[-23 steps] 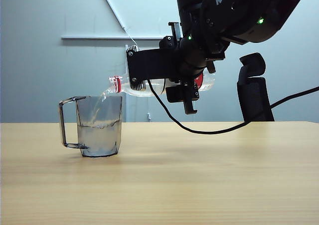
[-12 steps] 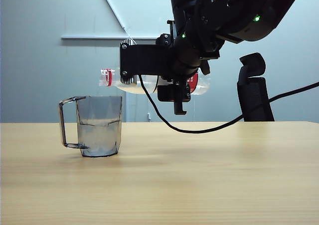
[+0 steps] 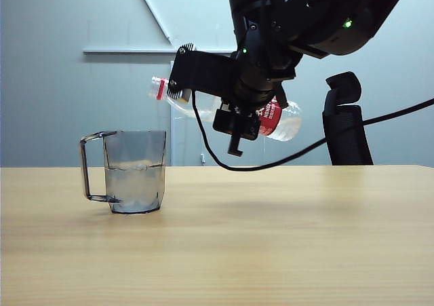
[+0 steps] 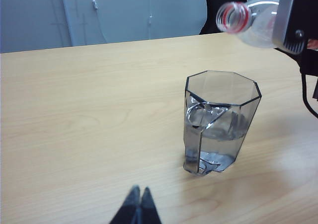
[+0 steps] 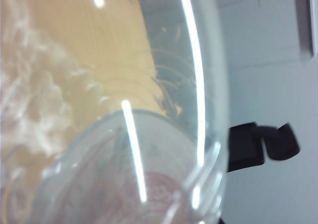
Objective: Pick up the mineral water bottle on the table and pour water into the mug until it's half full.
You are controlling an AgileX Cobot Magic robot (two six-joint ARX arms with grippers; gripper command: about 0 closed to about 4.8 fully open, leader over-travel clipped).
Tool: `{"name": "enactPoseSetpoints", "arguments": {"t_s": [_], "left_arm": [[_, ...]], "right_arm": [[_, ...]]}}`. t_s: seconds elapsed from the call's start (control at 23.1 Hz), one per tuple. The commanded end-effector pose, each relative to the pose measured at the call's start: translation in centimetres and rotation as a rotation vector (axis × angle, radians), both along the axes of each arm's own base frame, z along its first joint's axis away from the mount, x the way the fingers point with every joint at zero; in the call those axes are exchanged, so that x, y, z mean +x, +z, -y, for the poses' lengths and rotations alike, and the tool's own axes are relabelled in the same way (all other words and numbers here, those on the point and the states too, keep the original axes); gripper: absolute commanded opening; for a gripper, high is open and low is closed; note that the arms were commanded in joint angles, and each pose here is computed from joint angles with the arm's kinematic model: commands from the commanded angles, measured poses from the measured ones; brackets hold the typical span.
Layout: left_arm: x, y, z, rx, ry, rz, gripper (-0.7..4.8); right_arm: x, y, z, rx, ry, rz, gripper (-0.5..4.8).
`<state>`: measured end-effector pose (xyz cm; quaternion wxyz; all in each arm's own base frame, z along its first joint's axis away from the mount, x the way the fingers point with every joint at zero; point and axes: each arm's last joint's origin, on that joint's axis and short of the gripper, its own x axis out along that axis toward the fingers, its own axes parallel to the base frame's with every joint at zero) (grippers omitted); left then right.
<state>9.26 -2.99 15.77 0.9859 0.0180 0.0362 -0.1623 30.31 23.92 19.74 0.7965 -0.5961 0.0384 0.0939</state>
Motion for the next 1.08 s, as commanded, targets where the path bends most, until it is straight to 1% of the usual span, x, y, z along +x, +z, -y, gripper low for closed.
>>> {"name": "enactPoseSetpoints", "arguments": {"t_s": [0.04, 0.09, 0.13, 0.17, 0.22, 0.26, 0.3, 0.43, 0.65, 0.78, 0.82, 0.86, 0.91, 1.04, 1.08], "left_arm": [[0.0, 0.1, 0.0, -0.005, -0.003, 0.006, -0.02], [0.0, 0.1, 0.0, -0.005, -0.003, 0.006, -0.02], [0.0, 0.1, 0.0, -0.005, -0.004, 0.006, -0.02], [0.0, 0.1, 0.0, -0.005, -0.003, 0.006, -0.02], [0.0, 0.1, 0.0, -0.005, -0.003, 0.006, -0.02], [0.0, 0.1, 0.0, -0.005, -0.003, 0.006, -0.02], [0.0, 0.1, 0.0, -0.005, -0.003, 0.006, -0.02], [0.0, 0.1, 0.0, -0.005, -0.004, 0.006, -0.02], [0.0, 0.1, 0.0, -0.005, -0.004, 0.006, -0.02], [0.0, 0.1, 0.0, -0.005, -0.003, 0.006, -0.02], [0.0, 0.1, 0.0, -0.005, -0.003, 0.006, -0.02], [0.0, 0.1, 0.0, -0.005, -0.002, 0.006, -0.02], [0.0, 0.1, 0.0, -0.005, -0.001, 0.006, -0.02], [0.0, 0.1, -0.1, -0.005, 0.004, 0.006, -0.02], [0.0, 0.1, -0.1, -0.005, 0.01, 0.005, -0.02]], "right_arm": [[-0.6, 1.1, -0.8, 0.156, -0.006, 0.032, 2.14], [-0.7, 1.2, -0.9, 0.187, -0.005, 0.029, 1.94], [-0.9, 1.2, -1.1, 0.23, -0.003, 0.024, 1.88], [-1.1, 1.3, -1.3, 0.269, -0.003, 0.019, 1.88], [-1.3, 1.4, -1.4, 0.36, -0.014, 0.009, 1.88], [-1.3, 1.5, -1.4, 0.401, -0.019, 0.003, 1.88], [-1.6, 1.7, -1.6, 0.474, -0.022, -0.005, 1.88], [-1.8, 2.2, -1.5, 0.592, -0.036, -0.012, 1.88], [-2.3, 3.3, -0.8, 0.808, -0.063, -0.055, 1.88], [-3.0, 3.5, 0.4, 0.973, -0.071, -0.087, 1.88], [-3.3, 3.4, 0.9, 1.048, -0.072, -0.111, 1.88], [-3.7, 3.0, 1.9, 1.158, -0.049, -0.156, 1.88], [-3.8, 2.6, 2.6, 1.219, -0.029, -0.175, 1.88], [-4.2, 1.1, 4.5, 1.327, -0.025, -0.169, 1.88], [-4.2, 0.5, 5.0, 1.342, -0.039, -0.165, 1.88]]}}
